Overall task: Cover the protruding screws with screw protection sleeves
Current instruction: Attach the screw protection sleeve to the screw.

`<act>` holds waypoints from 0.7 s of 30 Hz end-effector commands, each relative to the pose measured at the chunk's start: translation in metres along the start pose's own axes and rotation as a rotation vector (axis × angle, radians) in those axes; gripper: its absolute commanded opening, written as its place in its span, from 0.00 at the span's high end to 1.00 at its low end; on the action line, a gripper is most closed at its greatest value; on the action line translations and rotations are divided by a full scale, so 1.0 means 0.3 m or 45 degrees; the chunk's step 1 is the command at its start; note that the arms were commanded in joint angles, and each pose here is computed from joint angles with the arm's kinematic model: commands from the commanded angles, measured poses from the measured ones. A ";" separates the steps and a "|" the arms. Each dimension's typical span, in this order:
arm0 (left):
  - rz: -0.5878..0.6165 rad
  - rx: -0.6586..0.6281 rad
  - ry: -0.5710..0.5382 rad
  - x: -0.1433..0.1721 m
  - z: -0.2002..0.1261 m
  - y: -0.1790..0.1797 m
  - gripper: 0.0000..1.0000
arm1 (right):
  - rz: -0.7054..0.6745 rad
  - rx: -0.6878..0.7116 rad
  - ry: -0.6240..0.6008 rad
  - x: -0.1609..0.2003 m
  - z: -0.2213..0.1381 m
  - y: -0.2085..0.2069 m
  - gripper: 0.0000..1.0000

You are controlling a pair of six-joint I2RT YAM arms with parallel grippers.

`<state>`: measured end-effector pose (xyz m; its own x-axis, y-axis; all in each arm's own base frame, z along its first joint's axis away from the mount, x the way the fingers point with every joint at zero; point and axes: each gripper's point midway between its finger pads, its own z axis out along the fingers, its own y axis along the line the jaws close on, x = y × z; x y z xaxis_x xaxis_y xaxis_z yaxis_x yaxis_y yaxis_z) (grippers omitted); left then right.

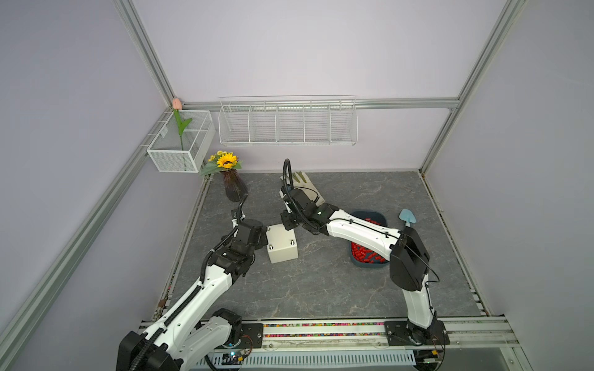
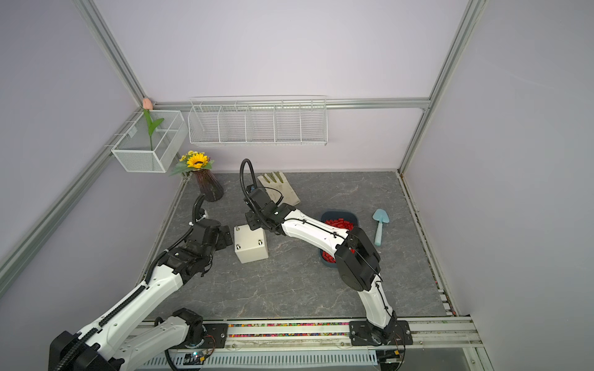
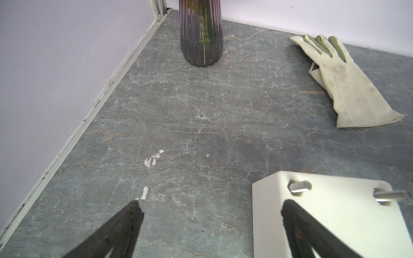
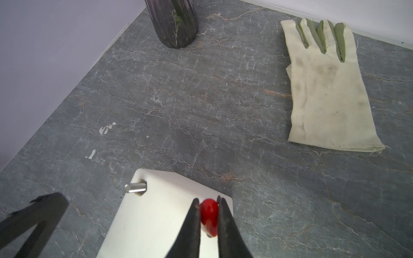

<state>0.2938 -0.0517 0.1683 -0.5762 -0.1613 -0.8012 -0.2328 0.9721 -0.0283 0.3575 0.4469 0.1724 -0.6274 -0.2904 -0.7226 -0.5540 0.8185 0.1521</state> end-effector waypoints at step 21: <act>-0.011 -0.042 -0.024 -0.003 -0.007 0.031 0.01 | 0.018 -0.002 0.061 0.059 0.052 -0.019 0.83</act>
<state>0.2933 -0.0492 0.1702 -0.5676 -0.1619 -0.8072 -0.2422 0.9699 -0.0243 0.3588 0.4476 0.1589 -0.6425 -0.3020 -0.7042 -0.5544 0.8177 0.1551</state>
